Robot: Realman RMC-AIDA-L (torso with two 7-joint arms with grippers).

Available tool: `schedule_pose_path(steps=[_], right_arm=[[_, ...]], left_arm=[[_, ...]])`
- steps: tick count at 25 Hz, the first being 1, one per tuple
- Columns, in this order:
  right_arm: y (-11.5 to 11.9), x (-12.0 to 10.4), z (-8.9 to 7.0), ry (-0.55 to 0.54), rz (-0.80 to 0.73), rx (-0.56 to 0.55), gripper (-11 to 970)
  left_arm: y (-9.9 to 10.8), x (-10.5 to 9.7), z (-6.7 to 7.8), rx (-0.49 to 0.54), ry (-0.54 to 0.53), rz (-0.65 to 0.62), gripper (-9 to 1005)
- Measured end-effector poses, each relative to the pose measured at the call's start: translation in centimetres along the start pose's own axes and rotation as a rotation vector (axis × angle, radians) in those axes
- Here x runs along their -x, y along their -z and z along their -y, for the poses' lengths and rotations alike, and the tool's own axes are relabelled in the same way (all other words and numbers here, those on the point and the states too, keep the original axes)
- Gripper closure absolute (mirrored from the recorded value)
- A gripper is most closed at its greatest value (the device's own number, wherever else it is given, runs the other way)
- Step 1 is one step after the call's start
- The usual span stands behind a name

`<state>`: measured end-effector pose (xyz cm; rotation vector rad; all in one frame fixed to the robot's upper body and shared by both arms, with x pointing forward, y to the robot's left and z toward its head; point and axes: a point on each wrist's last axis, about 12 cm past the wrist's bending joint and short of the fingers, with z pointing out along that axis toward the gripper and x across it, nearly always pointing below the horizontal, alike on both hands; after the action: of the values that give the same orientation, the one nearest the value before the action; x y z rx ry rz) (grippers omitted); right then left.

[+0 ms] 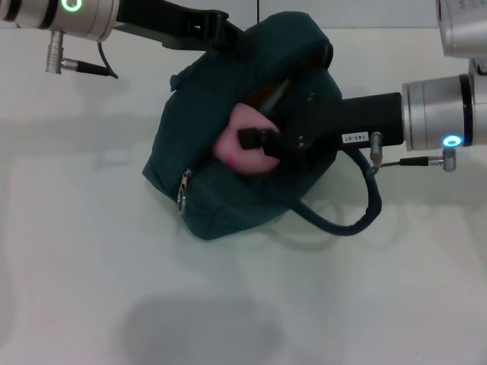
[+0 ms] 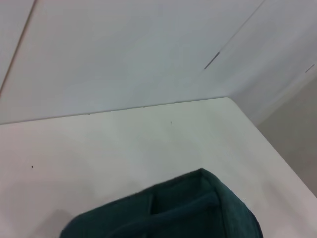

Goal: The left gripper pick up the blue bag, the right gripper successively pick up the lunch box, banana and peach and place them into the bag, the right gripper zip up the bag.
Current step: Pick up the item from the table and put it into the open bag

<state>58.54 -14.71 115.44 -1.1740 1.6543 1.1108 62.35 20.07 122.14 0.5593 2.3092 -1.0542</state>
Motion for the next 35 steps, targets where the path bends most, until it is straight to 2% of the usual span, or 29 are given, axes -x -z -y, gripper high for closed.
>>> schedule_pose_path(steps=[5, 9, 19, 29, 35], right_arm=[[-0.3, 0.5, -0.5, 0.002, 0.002, 0.046, 902], [-0.5, 0.9, -0.3, 0.018, 0.011, 0.03, 902], [-2.7, 0.7, 2.1, 0.001, -0.04, -0.099, 901], [-2.3, 0.7, 3.0, -0.036, -0.034, -0.168, 901], [-1.3, 0.3, 2.4, 0.051, 0.029, -0.239, 901]], left_arm=[[-0.1, 0.0, 0.1, -0.002, 0.001, 0.0, 947], [-0.1, 0.0, 0.1, -0.003, 0.002, -0.001, 947], [-0.3, 0.1, 0.2, -0.007, 0.0, -0.002, 947], [-0.2, 0.0, 0.1, -0.006, 0.003, -0.002, 947], [-0.2, 0.0, 0.2, -0.007, 0.002, -0.002, 946]])
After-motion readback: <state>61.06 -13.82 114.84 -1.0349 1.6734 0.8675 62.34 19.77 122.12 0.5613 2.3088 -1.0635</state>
